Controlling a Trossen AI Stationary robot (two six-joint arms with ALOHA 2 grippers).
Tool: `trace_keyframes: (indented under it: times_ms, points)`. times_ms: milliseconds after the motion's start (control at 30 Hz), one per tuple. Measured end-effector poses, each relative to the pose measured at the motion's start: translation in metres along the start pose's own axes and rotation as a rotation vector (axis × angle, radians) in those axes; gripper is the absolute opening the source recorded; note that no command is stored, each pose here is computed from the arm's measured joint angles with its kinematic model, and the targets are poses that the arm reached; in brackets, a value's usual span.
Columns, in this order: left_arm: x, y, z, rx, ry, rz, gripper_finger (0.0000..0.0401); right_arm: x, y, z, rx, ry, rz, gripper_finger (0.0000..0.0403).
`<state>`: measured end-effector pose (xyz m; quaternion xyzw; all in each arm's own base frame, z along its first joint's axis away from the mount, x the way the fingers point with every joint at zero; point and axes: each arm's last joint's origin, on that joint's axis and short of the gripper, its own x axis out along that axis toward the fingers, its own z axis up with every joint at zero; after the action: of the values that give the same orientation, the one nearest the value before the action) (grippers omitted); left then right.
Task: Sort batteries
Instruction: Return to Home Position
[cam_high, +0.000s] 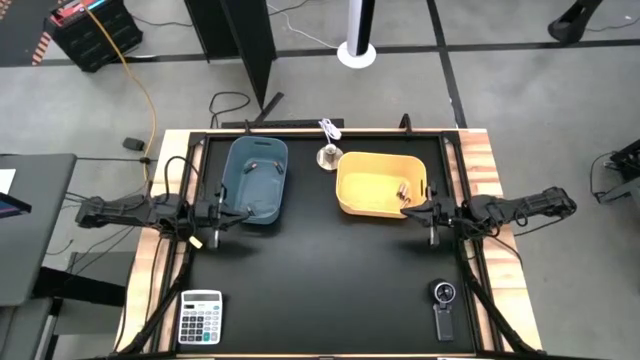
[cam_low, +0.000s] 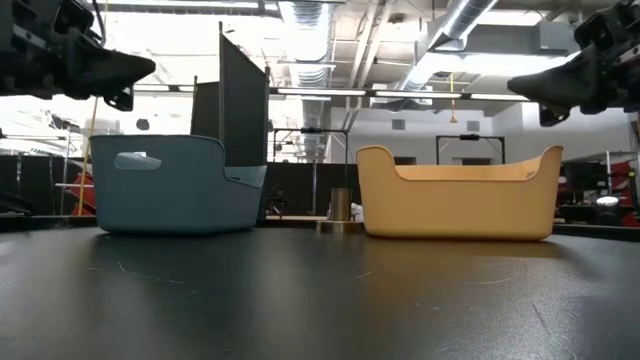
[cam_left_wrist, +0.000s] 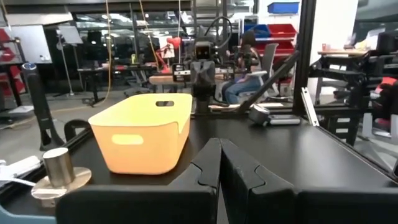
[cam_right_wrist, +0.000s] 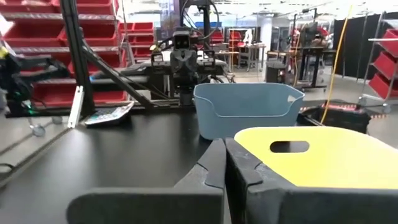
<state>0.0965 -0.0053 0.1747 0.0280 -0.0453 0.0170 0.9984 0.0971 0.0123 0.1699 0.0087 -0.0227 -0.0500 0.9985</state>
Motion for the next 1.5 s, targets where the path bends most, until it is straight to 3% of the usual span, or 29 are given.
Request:
trace_keyframes:
  times_ms: [1500]
  points:
    - [-0.0006, -0.0001, -0.0017, 0.005, 0.057, -0.006, 0.0, 0.0001, 0.0, -0.0006, 0.021, 0.003, 0.0, 0.0022]
